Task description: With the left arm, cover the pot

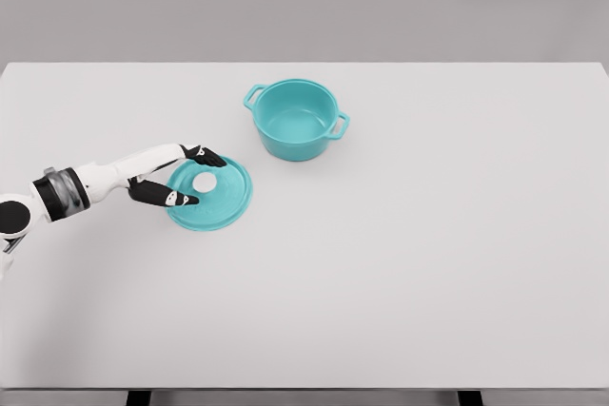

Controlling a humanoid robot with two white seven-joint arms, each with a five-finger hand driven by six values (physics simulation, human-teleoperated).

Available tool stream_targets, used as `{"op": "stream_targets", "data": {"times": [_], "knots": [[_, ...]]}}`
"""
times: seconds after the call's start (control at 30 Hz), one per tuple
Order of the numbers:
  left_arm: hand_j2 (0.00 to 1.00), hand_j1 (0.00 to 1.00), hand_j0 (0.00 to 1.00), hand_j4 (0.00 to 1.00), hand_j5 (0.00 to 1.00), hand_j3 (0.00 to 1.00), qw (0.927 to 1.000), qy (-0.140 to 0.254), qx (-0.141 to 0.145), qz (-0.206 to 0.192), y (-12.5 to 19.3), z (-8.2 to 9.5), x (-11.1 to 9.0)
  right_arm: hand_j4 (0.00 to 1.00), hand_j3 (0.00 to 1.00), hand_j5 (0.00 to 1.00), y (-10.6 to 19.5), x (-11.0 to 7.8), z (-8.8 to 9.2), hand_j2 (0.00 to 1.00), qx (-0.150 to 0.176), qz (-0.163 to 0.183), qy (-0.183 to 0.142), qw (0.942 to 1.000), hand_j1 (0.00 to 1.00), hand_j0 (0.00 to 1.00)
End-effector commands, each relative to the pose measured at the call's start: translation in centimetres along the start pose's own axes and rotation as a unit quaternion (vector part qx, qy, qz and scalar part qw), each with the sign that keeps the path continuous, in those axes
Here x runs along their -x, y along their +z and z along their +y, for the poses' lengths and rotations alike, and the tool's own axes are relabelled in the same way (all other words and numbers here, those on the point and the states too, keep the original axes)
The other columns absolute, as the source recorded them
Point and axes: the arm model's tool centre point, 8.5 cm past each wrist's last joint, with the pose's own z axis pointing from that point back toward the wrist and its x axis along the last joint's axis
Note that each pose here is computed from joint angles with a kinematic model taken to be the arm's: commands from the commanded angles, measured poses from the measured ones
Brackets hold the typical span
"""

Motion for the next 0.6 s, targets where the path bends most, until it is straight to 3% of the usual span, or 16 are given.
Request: {"op": "stream_targets", "data": {"times": [0.0, 0.3, 0.57], "knots": [[0.75, 0.75, 0.75, 0.75, 0.75, 0.75, 1.0000, 0.002, -0.002, 0.000, 0.08, 0.09, 0.01, 1.00, 1.00, 1.00, 0.00, 0.00, 0.00, 1.00, 0.000, 0.000, 0.001, 1.0000, 1.00, 1.00], [0.75, 0.75, 0.75, 0.75, 0.75, 0.75, 1.0000, 0.003, -0.001, 0.000, 0.06, -0.03, 0.00, 1.00, 1.00, 1.00, 0.00, 0.00, 0.00, 1.00, 0.000, 0.000, 0.001, 1.0000, 1.00, 1.00], [0.64, 0.64, 0.64, 0.64, 0.64, 0.64, 1.0000, -0.002, 0.003, 0.003, 0.08, -0.16, 0.11, 1.00, 1.00, 1.00, 0.00, 0.00, 0.00, 1.00, 0.000, 0.000, 0.001, 1.0000, 1.00, 1.00]]}}
